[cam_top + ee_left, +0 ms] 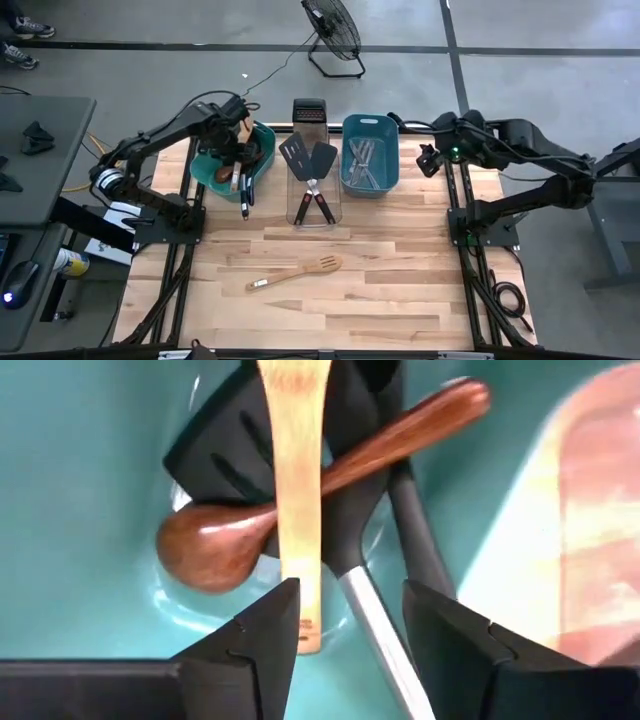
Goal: Pick & Place Kitchen Items
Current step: Put the wooden spatula into the green bin
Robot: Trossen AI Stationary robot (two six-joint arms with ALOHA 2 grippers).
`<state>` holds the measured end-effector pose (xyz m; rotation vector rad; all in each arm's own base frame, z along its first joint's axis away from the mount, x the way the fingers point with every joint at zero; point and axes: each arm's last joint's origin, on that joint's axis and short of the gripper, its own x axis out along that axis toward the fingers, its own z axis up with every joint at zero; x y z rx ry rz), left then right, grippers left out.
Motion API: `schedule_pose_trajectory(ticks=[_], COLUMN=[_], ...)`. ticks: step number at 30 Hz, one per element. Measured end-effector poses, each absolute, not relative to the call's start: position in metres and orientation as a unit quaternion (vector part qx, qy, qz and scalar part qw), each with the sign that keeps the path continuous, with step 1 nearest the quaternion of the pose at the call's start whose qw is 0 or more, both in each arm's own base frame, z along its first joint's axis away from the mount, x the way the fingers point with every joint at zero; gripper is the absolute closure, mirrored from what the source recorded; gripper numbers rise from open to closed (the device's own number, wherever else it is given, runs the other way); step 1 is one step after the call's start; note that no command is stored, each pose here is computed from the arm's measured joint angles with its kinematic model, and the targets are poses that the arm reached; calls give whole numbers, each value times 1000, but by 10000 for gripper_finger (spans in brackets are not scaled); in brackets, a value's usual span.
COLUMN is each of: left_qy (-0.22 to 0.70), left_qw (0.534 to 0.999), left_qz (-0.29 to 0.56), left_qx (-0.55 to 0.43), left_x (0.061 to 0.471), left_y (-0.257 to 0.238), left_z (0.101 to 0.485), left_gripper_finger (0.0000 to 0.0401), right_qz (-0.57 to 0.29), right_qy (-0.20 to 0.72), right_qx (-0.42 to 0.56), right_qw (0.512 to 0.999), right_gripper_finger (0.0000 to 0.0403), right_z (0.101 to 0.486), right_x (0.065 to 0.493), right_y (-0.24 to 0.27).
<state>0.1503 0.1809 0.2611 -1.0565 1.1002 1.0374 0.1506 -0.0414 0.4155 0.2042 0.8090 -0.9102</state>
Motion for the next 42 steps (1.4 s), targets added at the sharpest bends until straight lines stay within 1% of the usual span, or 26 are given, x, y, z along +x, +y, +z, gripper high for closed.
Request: schedule_pose_trajectory(ticks=[4, 8, 15, 21, 25, 34, 42], left_qy=[458, 446, 443, 460, 470, 504, 492], left_qw=[632, 679, 738, 770, 779, 805, 838], left_qz=[443, 418, 358, 297, 271, 173, 116], left_qx=[-440, -407, -362, -327, -314, -259, -204], left_x=[153, 160, 180, 203, 213, 227, 235], left_y=[178, 167, 135, 101, 78, 27, -1], left_z=[286, 311, 335, 341, 341, 340, 343], left_gripper_finger=[227, 226, 226, 226, 226, 226, 225], right_qz=[-417, -415, -407, -406, -403, -402, -402], right_qy=[387, 389, 393, 393, 393, 394, 395], right_qx=[87, 84, 75, 73, 69, 66, 66], right_qw=[818, 818, 821, 822, 823, 823, 824], right_gripper_finger=[135, 135, 135, 135, 135, 135, 135], right_z=[415, 415, 416, 416, 416, 416, 416], right_x=[151, 151, 150, 150, 150, 150, 150], right_y=[-41, -41, -41, -41, -41, -41, -41])
